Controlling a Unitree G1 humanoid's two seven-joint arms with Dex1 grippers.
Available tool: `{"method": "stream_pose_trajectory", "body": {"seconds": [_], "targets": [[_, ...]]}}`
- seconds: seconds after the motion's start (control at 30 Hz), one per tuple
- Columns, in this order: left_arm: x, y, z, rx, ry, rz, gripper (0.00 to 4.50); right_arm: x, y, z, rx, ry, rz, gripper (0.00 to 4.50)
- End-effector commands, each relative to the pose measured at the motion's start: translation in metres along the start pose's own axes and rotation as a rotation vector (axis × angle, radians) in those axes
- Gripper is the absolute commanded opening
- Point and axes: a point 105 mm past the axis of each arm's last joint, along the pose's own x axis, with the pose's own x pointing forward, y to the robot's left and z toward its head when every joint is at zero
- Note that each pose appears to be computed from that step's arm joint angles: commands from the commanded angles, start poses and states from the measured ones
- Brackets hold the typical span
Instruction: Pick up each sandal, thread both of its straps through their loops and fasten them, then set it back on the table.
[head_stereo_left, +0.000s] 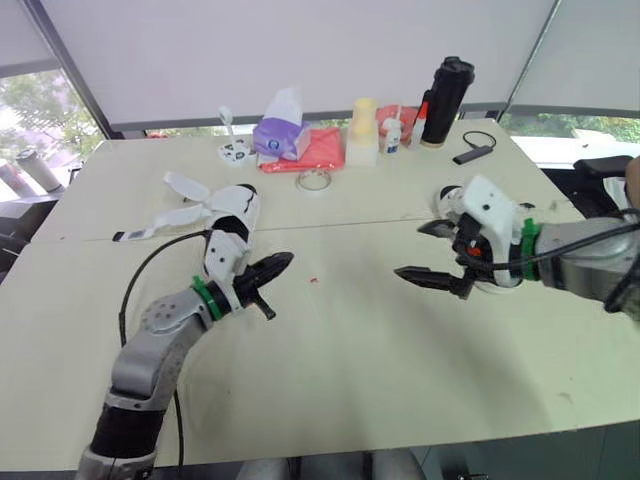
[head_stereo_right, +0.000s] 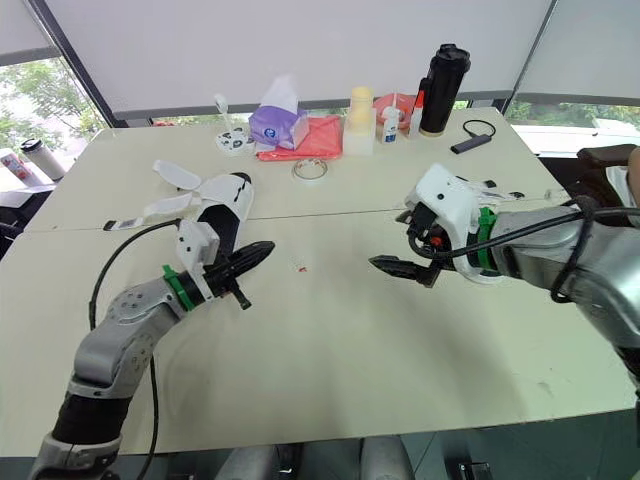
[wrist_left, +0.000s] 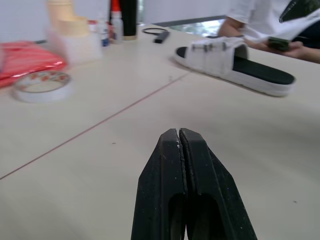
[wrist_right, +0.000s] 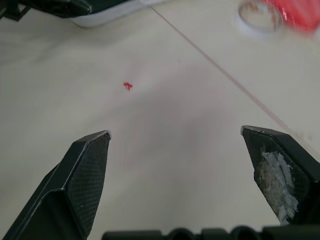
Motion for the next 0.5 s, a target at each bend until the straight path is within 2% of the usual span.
{"method": "stream_pose_trajectory", "body": {"seconds": [0.03,0.3,0.47,0.5], "targets": [[-0.009,0.016,0.023,0.040,-0.074,0.142,0.00,0.005,-0.010,0.008,-0.090,-0.058,0.002,4.49],[-0.025,0.042,0.036,0.070,-0.142,0.417,0.00,0.022,0.010,0.019,-0.115,-0.130,0.113,4.49],[-0.038,0.056,0.024,0.046,-0.120,0.515,0.00,0.026,0.014,0.022,-0.116,-0.139,0.133,4.49],[-0.040,0.061,0.021,0.042,-0.108,0.553,0.26,0.026,0.014,0.022,-0.114,-0.141,0.134,4.50]]}}
